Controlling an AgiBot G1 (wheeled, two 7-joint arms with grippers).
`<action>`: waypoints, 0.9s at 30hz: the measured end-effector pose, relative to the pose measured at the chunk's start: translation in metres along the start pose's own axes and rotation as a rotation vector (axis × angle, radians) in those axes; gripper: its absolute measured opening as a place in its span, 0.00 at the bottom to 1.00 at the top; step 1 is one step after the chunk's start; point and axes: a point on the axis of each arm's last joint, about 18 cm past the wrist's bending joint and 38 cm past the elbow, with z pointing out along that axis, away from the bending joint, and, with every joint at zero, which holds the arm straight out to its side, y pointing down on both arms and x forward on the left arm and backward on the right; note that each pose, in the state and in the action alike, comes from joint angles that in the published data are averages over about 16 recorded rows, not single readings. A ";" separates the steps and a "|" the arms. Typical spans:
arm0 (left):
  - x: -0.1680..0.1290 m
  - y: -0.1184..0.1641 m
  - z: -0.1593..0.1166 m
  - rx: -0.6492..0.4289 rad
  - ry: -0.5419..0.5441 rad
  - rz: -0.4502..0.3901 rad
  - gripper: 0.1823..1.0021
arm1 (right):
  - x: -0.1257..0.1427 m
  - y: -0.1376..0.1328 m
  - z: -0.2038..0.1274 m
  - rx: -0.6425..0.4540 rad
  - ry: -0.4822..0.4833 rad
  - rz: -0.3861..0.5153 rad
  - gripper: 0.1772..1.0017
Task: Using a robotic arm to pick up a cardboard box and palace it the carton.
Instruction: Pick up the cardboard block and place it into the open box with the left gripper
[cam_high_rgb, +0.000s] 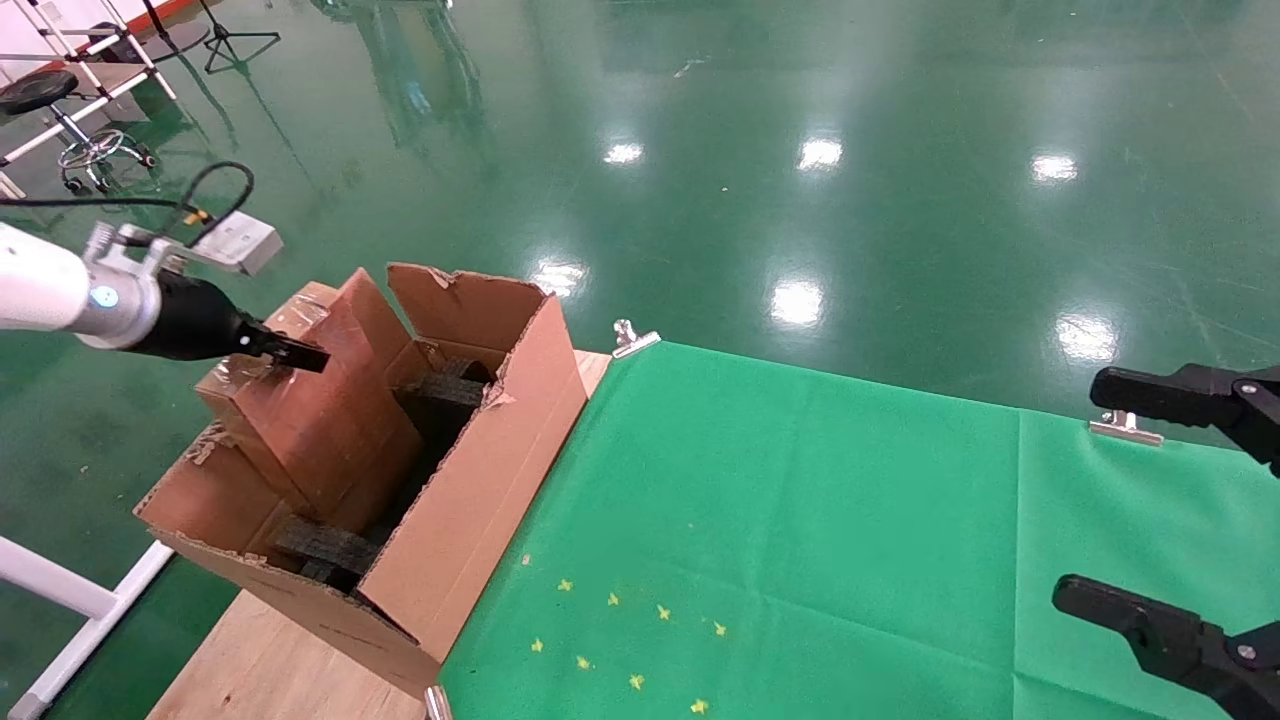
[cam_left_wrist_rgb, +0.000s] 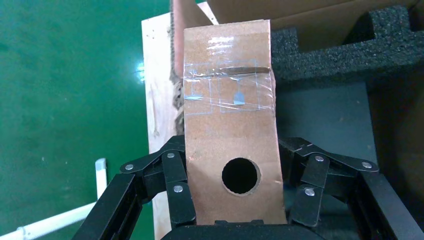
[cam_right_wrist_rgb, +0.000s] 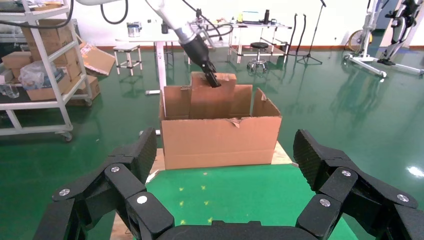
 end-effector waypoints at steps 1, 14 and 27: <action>0.002 0.001 0.003 0.000 -0.001 0.001 0.17 | 0.000 0.000 0.000 0.000 0.000 0.000 1.00; 0.024 0.028 0.046 -0.049 -0.024 0.025 0.17 | 0.000 0.000 0.000 0.000 0.000 0.000 1.00; 0.046 0.060 0.079 -0.113 -0.043 0.028 0.17 | 0.000 0.000 0.000 0.000 0.000 0.000 1.00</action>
